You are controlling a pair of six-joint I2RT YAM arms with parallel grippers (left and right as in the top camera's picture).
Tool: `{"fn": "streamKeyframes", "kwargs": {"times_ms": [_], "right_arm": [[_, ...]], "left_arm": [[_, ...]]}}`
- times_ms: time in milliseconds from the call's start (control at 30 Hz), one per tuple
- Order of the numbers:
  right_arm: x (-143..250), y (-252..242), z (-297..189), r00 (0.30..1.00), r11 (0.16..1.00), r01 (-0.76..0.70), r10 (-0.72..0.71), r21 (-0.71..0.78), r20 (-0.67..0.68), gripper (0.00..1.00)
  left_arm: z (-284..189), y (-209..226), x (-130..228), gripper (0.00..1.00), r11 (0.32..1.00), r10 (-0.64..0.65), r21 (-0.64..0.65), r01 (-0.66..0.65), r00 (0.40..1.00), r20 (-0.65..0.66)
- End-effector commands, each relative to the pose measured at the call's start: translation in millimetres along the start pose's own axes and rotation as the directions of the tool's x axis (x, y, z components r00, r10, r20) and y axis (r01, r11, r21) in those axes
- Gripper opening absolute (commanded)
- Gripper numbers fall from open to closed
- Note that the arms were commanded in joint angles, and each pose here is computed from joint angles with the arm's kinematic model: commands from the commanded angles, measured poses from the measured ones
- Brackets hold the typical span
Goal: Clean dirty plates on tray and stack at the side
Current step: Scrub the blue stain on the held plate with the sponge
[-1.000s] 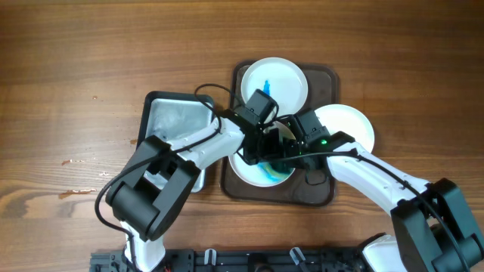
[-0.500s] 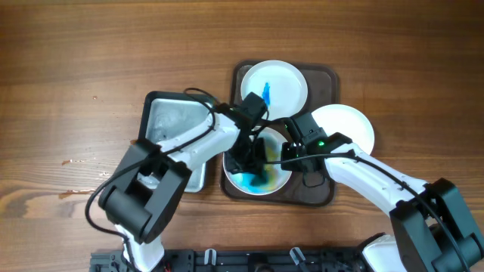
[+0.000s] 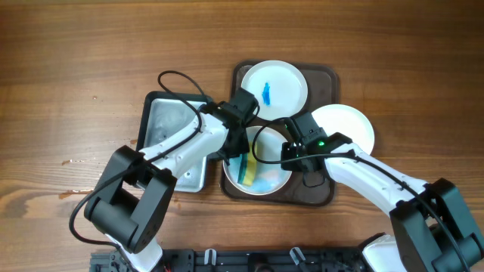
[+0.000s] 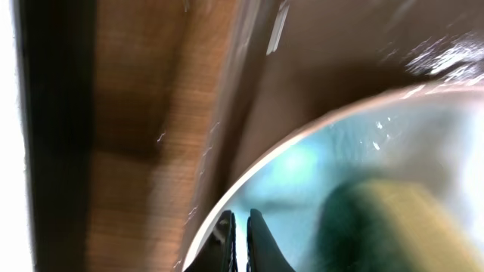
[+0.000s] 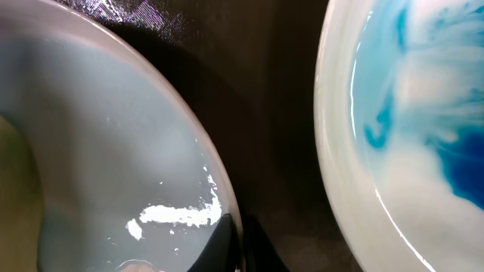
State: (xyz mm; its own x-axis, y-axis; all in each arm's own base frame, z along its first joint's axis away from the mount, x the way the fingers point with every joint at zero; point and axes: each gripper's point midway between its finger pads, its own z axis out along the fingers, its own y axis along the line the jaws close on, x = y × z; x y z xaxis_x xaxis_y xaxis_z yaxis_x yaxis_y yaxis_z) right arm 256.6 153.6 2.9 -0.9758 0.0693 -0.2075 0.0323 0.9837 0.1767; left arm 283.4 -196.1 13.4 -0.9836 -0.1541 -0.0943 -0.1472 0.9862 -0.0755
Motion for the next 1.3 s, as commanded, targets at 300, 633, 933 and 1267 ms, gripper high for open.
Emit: {"fn": "streamKeyframes", "kwargs": {"times_ms": [300,633,933,1267], "right_arm": [[1.1,-11.7,5.0,1.0,0.998,-0.005,0.005,0.056,-0.003,0.04],[1.6,-12.0,4.9,1.0,0.998,-0.005,0.005,0.057,-0.005,0.04],[2.4,-12.4,4.9,1.0,0.998,-0.006,0.006,0.059,-0.008,0.04],[2.4,-12.4,4.9,1.0,0.998,-0.006,0.006,0.059,-0.008,0.04]], "left_arm": [[-19.9,-58.1,27.9,0.09,0.949,0.139,0.296,-0.106,0.986,-0.094],[-65.0,-49.0,26.0,0.48,0.917,0.144,0.385,-0.099,0.985,-0.09],[-22.8,-54.2,57.6,0.5,0.913,0.287,0.329,-0.242,0.953,-0.096],[14.5,-73.4,72.8,0.35,0.887,0.351,0.362,-0.287,0.928,-0.124]]}}
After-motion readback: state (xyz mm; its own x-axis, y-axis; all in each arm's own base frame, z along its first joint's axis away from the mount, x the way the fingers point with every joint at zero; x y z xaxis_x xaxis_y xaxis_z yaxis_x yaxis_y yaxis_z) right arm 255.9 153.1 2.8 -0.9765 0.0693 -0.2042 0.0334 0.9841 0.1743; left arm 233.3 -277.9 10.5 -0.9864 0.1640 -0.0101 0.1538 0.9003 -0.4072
